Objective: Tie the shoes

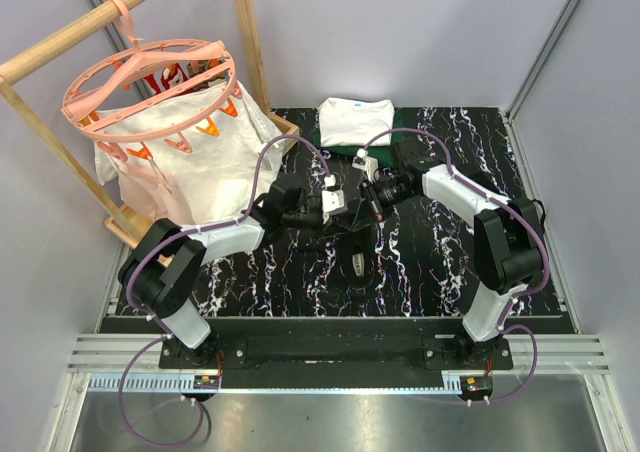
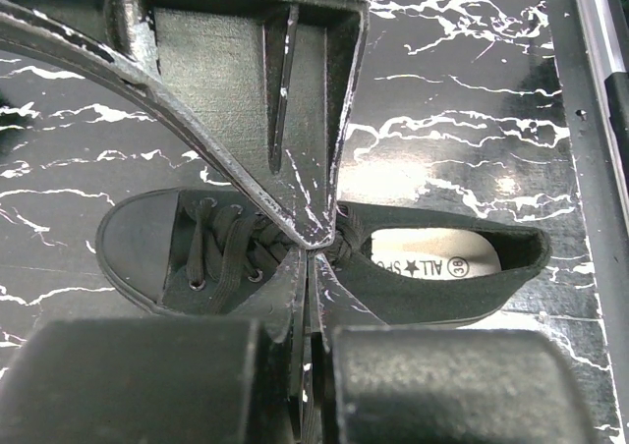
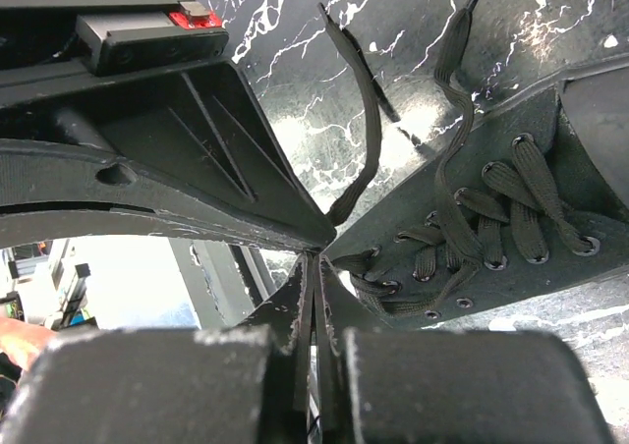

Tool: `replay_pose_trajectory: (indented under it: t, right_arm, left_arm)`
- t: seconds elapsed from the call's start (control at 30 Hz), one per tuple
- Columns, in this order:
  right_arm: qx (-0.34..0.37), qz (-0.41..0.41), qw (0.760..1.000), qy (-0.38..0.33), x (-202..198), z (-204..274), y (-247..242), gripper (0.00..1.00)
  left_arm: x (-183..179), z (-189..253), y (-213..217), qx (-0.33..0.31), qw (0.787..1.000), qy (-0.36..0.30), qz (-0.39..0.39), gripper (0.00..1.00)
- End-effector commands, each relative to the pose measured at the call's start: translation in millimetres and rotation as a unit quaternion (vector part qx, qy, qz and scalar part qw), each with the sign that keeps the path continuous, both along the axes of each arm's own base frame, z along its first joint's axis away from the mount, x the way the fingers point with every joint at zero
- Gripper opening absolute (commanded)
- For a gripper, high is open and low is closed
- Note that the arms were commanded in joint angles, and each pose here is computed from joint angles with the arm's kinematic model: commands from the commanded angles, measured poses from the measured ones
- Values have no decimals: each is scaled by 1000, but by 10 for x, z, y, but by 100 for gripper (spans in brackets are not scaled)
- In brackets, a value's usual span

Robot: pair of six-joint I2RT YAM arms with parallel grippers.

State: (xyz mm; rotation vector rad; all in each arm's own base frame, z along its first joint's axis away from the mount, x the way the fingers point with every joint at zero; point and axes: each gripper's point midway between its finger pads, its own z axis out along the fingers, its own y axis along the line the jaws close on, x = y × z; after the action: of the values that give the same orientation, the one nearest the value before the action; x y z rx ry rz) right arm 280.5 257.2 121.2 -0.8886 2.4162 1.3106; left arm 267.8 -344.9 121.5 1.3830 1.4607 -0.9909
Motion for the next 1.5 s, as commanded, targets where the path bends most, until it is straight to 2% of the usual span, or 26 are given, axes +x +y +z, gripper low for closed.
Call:
replay_pose_trajectory:
  t: [0.0, 0.2, 0.27, 0.33, 0.37, 0.4, 0.47, 0.5, 0.6, 0.73, 1.23, 1.37, 1.47]
  right_arm:
    - [-1, 9, 1000, -29, 28, -22, 9, 0]
    - [-9, 9, 999, -50, 12, -12, -38, 0]
    - [-7, 9, 999, -53, 8, 6, -44, 0]
    - [2, 15, 998, -53, -10, 33, -32, 0]
    - [4, 18, 998, -52, -20, 32, -26, 0]
    - [6, 18, 998, -52, -18, 39, -25, 21]
    - [8, 24, 998, -64, -16, 43, -24, 36]
    - [8, 25, 998, -65, -22, 32, -27, 46]
    - [7, 27, 997, -76, 21, 21, -21, 57]
    - [9, 33, 996, -86, 70, 1, 11, 57]
    - [16, 47, 995, -84, 133, -81, 96, 41]
    - [18, 45, 995, -87, 167, -71, 110, 29]
    - [17, 44, 995, -85, 163, -71, 109, 34]
  left_arm:
    - [-6, 122, -43, -15, 1000, -17, -14, 2]
    - [36, 115, 49, -5, 1000, -15, -3, 12]
    - [53, 102, 69, -3, 1000, -14, 0, 9]
    - [68, 105, 61, -3, 1000, -12, 2, 0]
    - [70, 102, 53, -4, 1000, -10, 1, 0]
    - [79, 114, 41, -5, 1000, -6, 2, 0]
    - [95, 118, 30, -8, 1000, -1, 4, 0]
    - [110, 141, 19, -10, 1000, -3, 5, 0]
    - [123, 145, 4, -11, 1000, -7, 3, 0]
    - [131, 151, -3, -11, 1000, -7, 1, 0]
    - [132, 125, -57, -11, 1000, 1, -12, 0]
    - [124, 129, -82, -10, 1000, -1, -19, 0]
    - [121, 112, -84, -7, 1000, 1, -22, 0]
